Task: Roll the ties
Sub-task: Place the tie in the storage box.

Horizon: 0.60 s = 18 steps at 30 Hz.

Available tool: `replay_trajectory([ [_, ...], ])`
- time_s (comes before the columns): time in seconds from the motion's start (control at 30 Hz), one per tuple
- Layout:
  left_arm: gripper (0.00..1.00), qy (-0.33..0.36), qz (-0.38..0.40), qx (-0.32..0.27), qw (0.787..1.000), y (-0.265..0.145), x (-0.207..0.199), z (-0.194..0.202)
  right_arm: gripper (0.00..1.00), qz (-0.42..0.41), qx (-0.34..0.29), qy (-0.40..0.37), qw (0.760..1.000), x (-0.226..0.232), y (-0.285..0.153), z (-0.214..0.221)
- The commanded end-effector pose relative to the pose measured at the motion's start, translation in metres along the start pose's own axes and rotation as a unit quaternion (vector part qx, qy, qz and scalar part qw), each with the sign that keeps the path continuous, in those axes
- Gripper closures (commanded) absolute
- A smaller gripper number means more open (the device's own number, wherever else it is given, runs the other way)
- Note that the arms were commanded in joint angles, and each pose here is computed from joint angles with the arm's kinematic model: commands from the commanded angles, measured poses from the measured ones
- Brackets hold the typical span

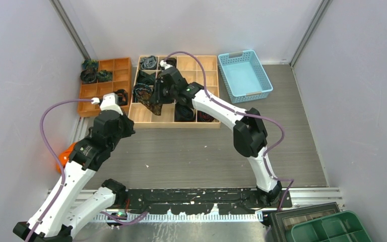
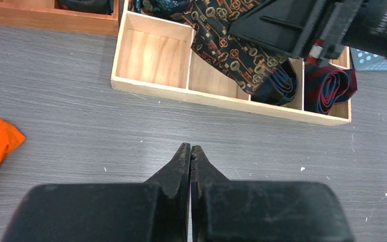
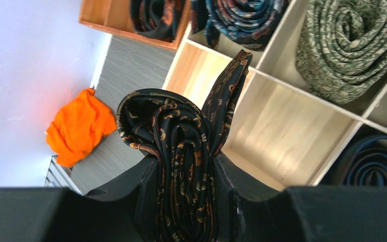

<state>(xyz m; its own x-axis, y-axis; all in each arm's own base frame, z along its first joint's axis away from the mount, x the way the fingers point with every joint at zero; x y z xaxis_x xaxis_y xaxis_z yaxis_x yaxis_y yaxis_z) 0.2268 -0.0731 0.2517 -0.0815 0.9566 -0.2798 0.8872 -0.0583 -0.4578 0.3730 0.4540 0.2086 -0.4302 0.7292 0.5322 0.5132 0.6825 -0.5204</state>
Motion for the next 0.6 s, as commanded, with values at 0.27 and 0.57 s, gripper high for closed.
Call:
replay_trajectory([
  [0.27,1.0,0.005,0.0,-0.027,1.0,-0.005,0.001,-0.013,0.99,0.04,0.053,0.012,0.998,-0.077,0.052,0.032],
  [0.57,1.0,0.005,0.007,-0.018,1.0,0.006,-0.001,-0.002,0.99,0.118,0.095,-0.034,0.988,-0.116,0.058,0.069],
])
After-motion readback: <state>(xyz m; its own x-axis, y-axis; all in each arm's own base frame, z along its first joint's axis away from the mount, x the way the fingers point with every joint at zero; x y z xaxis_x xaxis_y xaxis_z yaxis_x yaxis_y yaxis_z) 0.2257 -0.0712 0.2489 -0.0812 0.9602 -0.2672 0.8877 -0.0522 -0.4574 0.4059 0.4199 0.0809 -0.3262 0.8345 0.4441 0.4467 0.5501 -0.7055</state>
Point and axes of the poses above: each gripper's point midway between its finger pads, its own y axis out along the fingers, its own x axis along the line the jaws close on, z = x × y, the point moved 2 cm from there along -y, back along the fingers
